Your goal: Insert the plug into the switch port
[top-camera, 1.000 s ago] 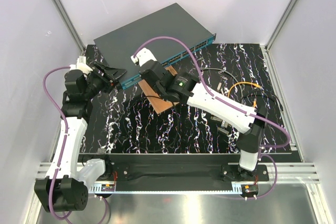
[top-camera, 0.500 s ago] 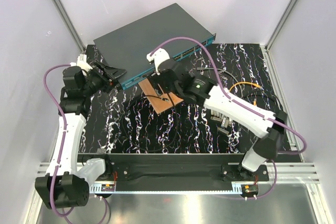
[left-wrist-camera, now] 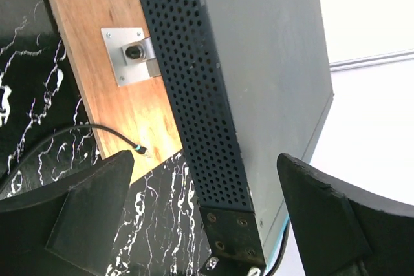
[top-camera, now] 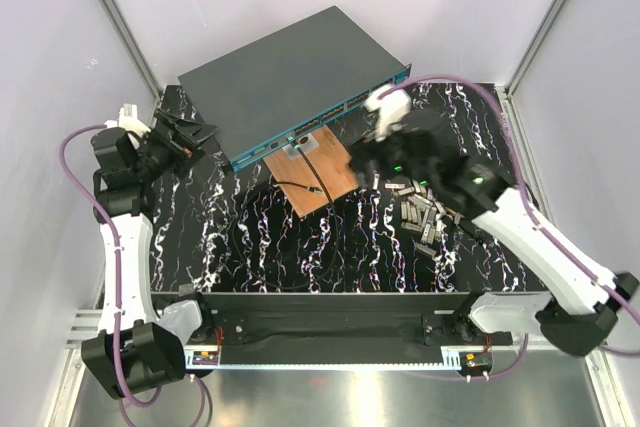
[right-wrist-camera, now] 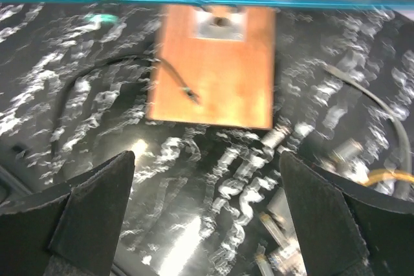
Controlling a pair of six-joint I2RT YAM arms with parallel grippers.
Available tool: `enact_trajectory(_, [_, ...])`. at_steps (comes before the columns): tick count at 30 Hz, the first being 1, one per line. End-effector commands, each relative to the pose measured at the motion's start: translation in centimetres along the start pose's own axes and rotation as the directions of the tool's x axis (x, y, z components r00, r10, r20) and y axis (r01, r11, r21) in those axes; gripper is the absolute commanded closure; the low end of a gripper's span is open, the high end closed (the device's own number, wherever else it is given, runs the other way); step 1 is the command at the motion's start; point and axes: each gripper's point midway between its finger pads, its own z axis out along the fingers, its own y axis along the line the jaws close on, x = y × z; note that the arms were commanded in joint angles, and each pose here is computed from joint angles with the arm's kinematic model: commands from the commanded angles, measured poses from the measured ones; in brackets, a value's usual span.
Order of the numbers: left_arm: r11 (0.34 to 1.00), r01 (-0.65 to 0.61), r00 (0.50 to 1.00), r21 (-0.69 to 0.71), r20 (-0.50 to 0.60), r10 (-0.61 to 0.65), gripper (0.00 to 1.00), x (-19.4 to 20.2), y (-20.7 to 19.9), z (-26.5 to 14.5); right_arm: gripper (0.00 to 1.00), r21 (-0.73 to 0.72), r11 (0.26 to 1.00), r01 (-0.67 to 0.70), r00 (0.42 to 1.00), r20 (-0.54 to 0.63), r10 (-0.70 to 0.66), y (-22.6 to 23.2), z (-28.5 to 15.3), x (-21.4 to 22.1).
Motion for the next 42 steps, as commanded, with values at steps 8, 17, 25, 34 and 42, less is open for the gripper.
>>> enact_trajectory(8, [0.821,-0.562,0.806,0.103,0.29,0.516,0.03,-5.5,-10.3,-6.1,0.0,0.271,0.942,-0.199,0.958,-0.151,0.245,-17.7,-5.6,7.0])
enact_trajectory(17, [0.635,-0.77,0.596,0.06,0.421,0.684,0.05,-6.2,-13.8,-8.8,0.2,0.501,0.748,-0.434,0.79,-0.187,0.584,-32.7,-3.0,14.3])
enact_trajectory(25, [0.529,-0.796,0.605,0.294,0.36,0.71,0.05,-2.2,-13.7,-7.7,0.24,0.235,0.935,-0.266,0.886,-0.322,0.333,-35.0,8.7,14.4])
enact_trajectory(34, [0.571,-0.746,0.663,0.342,0.301,0.686,0.05,-1.6,-12.6,-6.4,0.25,0.042,0.997,-0.059,0.907,-0.415,0.072,-36.0,19.0,17.7])
enact_trajectory(42, [0.617,-0.715,0.697,0.328,0.276,0.662,0.05,-2.3,-12.0,-5.6,0.25,-0.033,0.999,0.009,0.859,-0.511,-0.025,-36.3,21.1,23.1])
